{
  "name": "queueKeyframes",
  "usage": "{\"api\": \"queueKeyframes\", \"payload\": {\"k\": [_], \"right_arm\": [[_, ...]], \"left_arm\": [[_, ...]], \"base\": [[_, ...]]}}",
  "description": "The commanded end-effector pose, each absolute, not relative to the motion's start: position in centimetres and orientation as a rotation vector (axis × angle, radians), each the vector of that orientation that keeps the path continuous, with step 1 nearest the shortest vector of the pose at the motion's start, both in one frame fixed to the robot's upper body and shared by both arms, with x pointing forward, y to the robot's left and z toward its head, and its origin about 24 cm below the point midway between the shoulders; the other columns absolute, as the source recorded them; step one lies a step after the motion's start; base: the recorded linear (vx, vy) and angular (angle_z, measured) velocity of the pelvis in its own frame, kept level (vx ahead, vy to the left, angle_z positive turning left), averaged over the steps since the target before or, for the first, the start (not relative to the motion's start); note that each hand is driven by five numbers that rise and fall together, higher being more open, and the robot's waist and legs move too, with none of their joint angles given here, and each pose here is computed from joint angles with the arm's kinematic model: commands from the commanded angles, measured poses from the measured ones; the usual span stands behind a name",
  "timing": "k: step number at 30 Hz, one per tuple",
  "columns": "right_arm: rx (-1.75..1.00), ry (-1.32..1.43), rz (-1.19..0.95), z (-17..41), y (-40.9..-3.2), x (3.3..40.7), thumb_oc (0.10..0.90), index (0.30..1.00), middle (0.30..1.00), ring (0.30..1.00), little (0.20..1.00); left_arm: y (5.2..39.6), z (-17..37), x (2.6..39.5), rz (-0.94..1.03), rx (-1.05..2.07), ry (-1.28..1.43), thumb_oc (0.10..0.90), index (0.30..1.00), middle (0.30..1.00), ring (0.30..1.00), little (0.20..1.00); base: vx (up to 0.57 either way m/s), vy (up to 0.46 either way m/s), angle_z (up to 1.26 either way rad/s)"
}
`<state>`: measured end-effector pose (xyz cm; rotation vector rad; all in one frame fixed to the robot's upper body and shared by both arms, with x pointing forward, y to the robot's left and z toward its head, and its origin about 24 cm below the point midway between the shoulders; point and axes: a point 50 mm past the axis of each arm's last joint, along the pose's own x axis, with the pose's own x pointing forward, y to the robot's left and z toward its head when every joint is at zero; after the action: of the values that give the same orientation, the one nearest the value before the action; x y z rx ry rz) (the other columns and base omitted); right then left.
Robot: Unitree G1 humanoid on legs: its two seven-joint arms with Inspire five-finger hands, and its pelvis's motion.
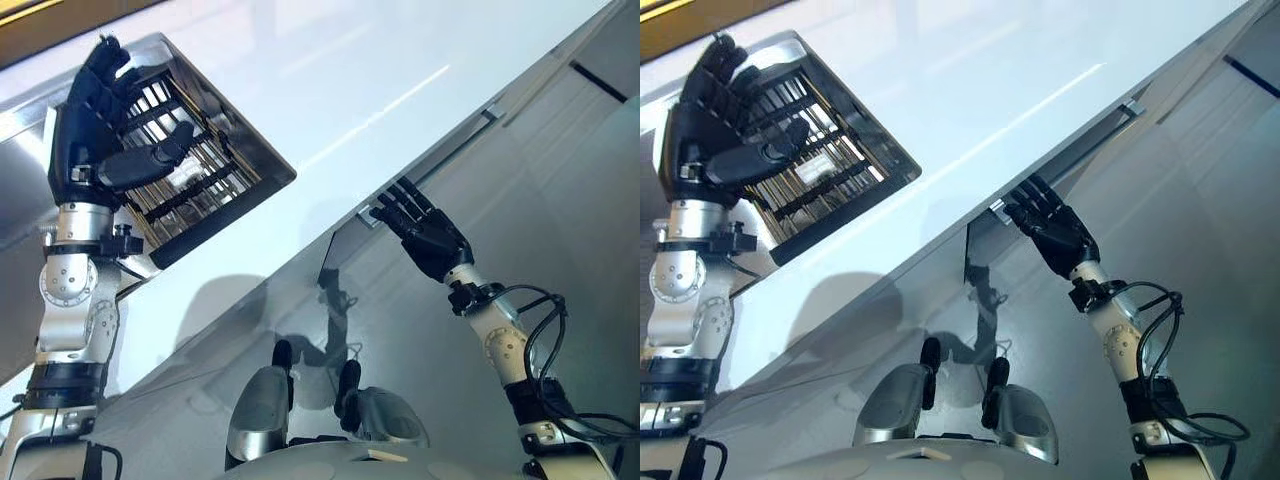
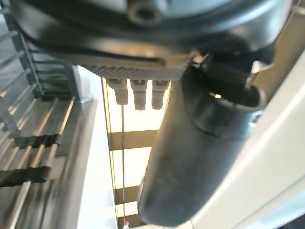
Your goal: Pick up plates and place into dishwasher.
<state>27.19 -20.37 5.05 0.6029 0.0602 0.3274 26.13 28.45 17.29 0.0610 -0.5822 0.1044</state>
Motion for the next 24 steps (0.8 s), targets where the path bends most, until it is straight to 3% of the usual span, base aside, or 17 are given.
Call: {"api": "queueKeyframes", "payload": {"k": [1, 8, 14, 24], "right_arm": [[0.573, -0.214, 0.308, 9.4, -21.3, 27.8, 0.800, 0.900, 0.900, 0.900, 0.900], [0.353, -0.301, -0.039, 9.6, -25.6, 26.0, 0.800, 0.900, 0.900, 0.900, 0.900], [0.179, -0.212, -0.336, 7.2, -28.6, 24.6, 0.800, 0.900, 0.900, 0.900, 0.900], [0.103, 0.256, -0.438, -1.7, -28.9, 22.0, 0.800, 0.900, 0.900, 0.900, 0.900]], "left_arm": [[27.5, 16.0, 25.0, 0.099, 0.065, -0.617, 0.800, 0.900, 0.900, 0.900, 0.900], [27.5, 14.9, 24.7, 0.147, -0.006, -0.612, 0.800, 0.900, 0.900, 0.900, 0.900], [27.5, 14.3, 24.6, 0.185, -0.052, -0.624, 0.800, 0.900, 0.900, 0.900, 0.900], [26.9, 14.1, 24.9, 0.211, -0.104, -0.646, 0.800, 0.900, 0.900, 0.900, 0.900]], "base": [[-0.03, 0.044, -0.01], [-0.01, 0.012, -0.02], [-0.01, -0.034, -0.10], [0.00, -0.040, -0.09]]}}
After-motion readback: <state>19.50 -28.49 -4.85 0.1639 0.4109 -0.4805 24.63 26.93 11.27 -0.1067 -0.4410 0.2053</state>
